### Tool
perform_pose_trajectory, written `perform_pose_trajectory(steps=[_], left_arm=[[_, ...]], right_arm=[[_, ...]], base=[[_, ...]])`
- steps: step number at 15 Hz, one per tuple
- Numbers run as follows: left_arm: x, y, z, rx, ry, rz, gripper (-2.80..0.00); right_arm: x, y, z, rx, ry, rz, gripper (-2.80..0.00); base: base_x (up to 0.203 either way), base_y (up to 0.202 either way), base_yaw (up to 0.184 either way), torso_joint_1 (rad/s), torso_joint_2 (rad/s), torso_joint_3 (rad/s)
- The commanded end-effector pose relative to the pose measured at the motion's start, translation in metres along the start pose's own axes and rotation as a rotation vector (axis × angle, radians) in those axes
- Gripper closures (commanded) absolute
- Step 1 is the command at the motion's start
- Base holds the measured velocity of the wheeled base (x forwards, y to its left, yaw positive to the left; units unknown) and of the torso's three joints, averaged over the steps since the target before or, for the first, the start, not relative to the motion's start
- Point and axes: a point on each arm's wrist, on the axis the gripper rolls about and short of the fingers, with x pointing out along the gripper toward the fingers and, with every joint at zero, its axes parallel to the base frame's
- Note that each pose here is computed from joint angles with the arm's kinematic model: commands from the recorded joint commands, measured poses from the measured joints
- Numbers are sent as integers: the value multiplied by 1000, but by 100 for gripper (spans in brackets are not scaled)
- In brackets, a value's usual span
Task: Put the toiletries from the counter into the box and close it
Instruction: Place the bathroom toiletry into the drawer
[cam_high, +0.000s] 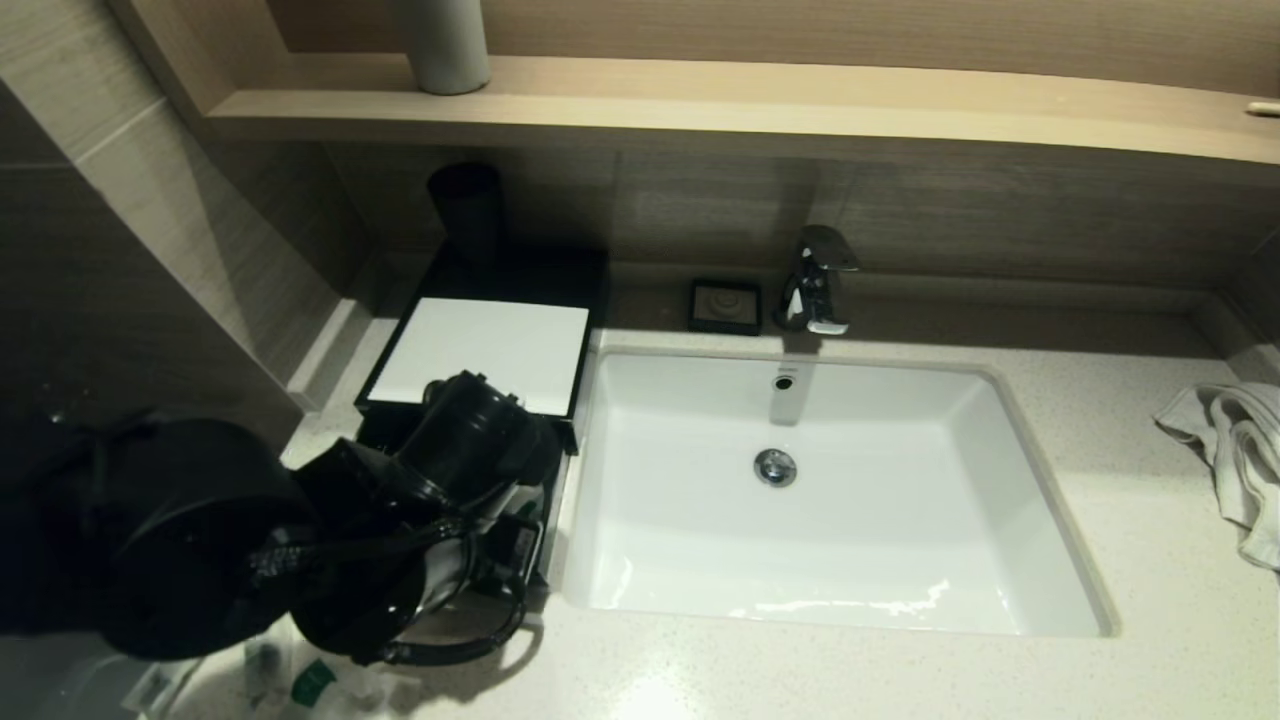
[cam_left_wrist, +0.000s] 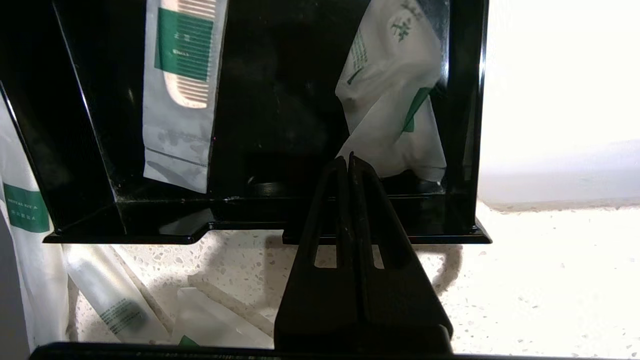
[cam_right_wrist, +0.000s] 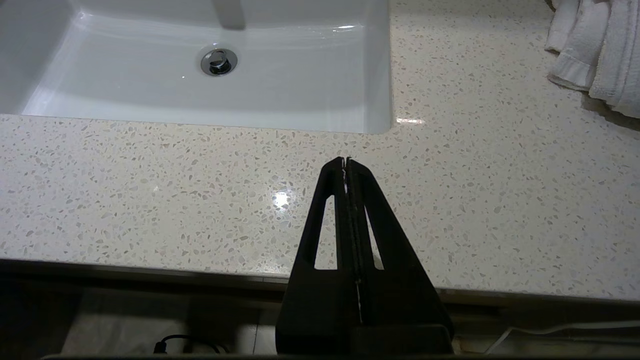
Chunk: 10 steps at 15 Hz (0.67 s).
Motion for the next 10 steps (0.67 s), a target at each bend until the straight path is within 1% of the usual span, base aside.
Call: perform_pose_trajectory(steps=[1, 5, 10], left_arm=[[7, -4, -1, 16, 17, 9, 0], [12, -8, 2, 19, 19, 10, 0], [17, -14, 14, 1, 0, 6, 0]], right_arm=[[0, 0, 0, 0, 0, 0, 0], [0, 0, 0, 0, 0, 0, 0], [0, 0, 0, 0, 1, 0, 0]], base=[[0, 0, 0, 0, 0, 0], [0, 0, 0, 0, 0, 0], [0, 0, 0, 0, 0, 0]])
